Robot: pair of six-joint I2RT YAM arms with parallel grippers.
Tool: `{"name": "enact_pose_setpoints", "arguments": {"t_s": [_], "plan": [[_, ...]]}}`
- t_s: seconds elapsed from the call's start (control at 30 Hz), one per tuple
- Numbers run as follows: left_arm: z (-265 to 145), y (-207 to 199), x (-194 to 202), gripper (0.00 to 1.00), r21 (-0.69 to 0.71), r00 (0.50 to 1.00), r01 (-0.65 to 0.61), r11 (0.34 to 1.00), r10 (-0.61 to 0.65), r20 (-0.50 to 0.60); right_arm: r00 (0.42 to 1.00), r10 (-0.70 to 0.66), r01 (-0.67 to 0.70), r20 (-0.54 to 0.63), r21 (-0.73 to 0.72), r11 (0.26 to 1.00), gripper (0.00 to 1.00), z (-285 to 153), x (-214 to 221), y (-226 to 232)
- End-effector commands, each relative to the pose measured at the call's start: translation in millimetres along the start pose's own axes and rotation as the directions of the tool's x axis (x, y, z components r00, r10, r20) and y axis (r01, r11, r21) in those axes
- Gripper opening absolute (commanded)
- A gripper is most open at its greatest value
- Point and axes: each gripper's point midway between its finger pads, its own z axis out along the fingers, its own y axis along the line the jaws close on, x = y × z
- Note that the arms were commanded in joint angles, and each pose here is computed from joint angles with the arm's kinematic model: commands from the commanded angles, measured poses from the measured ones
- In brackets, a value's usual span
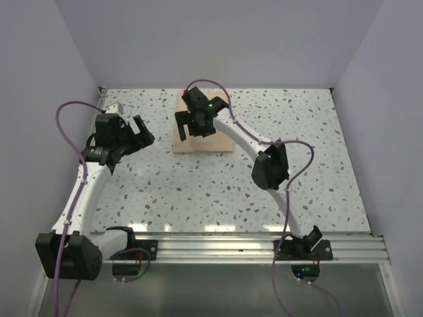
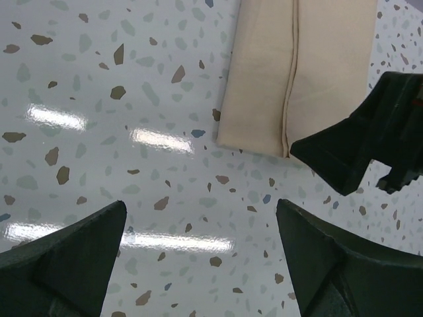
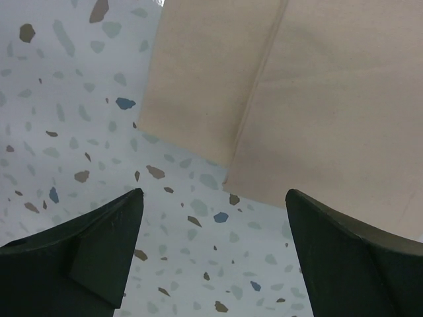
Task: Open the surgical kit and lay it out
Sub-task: Open the surgical kit at the center of the board.
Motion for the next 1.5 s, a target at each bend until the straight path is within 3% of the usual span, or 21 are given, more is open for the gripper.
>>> {"name": "enact_pose_setpoints", "arguments": {"t_s": [0.0, 0.27, 0.37, 0.4, 0.47, 0.57, 0.63, 0.73, 1.0, 1.13, 1.17, 1.27, 1.3, 1.33, 1.4, 1.43, 1.47], "plan": [[-11, -5, -6, 1.00, 0.005, 1.000, 0.009, 1.000, -0.009, 0.020, 1.000, -0.006, 0.006, 0.012, 0.029, 1.000, 0.92, 8, -2, 2], [-18, -6, -7, 1.00, 0.001, 0.999, 0.033, 0.999, -0.033, 0.022, 1.000, -0.005, 0.008, -0.025, 0.129, 0.992, 0.82, 45, 15, -15], [-24, -5, -11, 1.00, -0.013, 0.999, 0.026, 1.000, -0.026, 0.028, 1.000, -0.003, 0.008, -0.027, 0.155, 0.988, 0.67, 53, 17, -20], [-25, -5, -13, 1.00, -0.018, 0.999, 0.024, 1.000, -0.024, 0.035, 1.000, -0.005, 0.009, -0.030, 0.157, 0.988, 0.56, 54, 18, -19], [-27, -6, -15, 1.00, -0.017, 0.999, 0.024, 1.000, -0.023, 0.044, 0.999, 0.001, 0.006, -0.043, 0.160, 0.987, 0.50, 59, 22, -22], [-28, -8, -18, 1.00, -0.011, 0.999, 0.022, 1.000, -0.022, 0.044, 0.998, 0.000, 0.009, -0.057, 0.152, 0.988, 0.32, 57, 25, -20], [-27, -9, -19, 1.00, -0.007, 0.999, 0.022, 1.000, -0.021, 0.045, 0.999, -0.003, 0.010, -0.050, 0.150, 0.989, 0.13, 51, 22, -19], [-26, -15, -28, 1.00, 0.008, 0.998, 0.010, 1.000, -0.010, 0.059, 1.000, 0.008, -0.009, 0.007, 0.133, 0.991, 0.00, 21, 1, -18], [1, -47, -63, 1.00, -0.014, 0.990, -0.117, 0.993, 0.118, 0.075, 0.978, 0.108, -0.135, 0.180, 0.147, 0.980, 0.00, -76, -58, -68], [24, -110, -74, 1.00, 0.058, 0.975, -0.216, 0.975, 0.212, 0.073, 0.968, 0.177, -0.214, 0.181, 0.217, 0.952, 0.00, -104, -53, -125], [46, -114, -64, 1.00, 0.044, 0.971, -0.239, 0.970, 0.238, 0.028, 0.961, 0.206, -0.248, 0.185, 0.244, 0.938, 0.00, -110, -52, -147], [61, -158, -54, 1.00, 0.085, 0.945, -0.326, 0.942, 0.326, 0.010, 0.951, 0.263, -0.302, 0.164, 0.303, 0.904, 0.00, -123, -32, -188], [86, -160, -38, 1.00, 0.060, 0.933, -0.356, 0.933, 0.359, -0.041, 0.948, 0.273, -0.312, 0.163, 0.319, 0.895, 0.00, -126, -27, -196], [87, -184, -37, 1.00, 0.090, 0.920, -0.388, 0.917, 0.392, -0.026, 0.949, 0.278, -0.315, 0.152, 0.361, 0.878, 0.00, -129, -14, -209], [118, -187, -6, 1.00, 0.064, 0.891, -0.435, 0.898, 0.440, -0.116, 0.945, 0.290, -0.327, 0.152, 0.413, 0.850, 0.00, -134, -3, -229], [119, -205, -3, 1.00, 0.081, 0.884, -0.449, 0.890, 0.455, -0.104, 0.947, 0.290, -0.319, 0.134, 0.455, 0.831, 0.00, -133, 8, -240], [139, -197, 18, 1.00, 0.050, 0.863, -0.474, 0.879, 0.475, -0.173, 0.943, 0.301, -0.330, 0.138, 0.470, 0.818, 0.09, -139, 12, -250]]}}
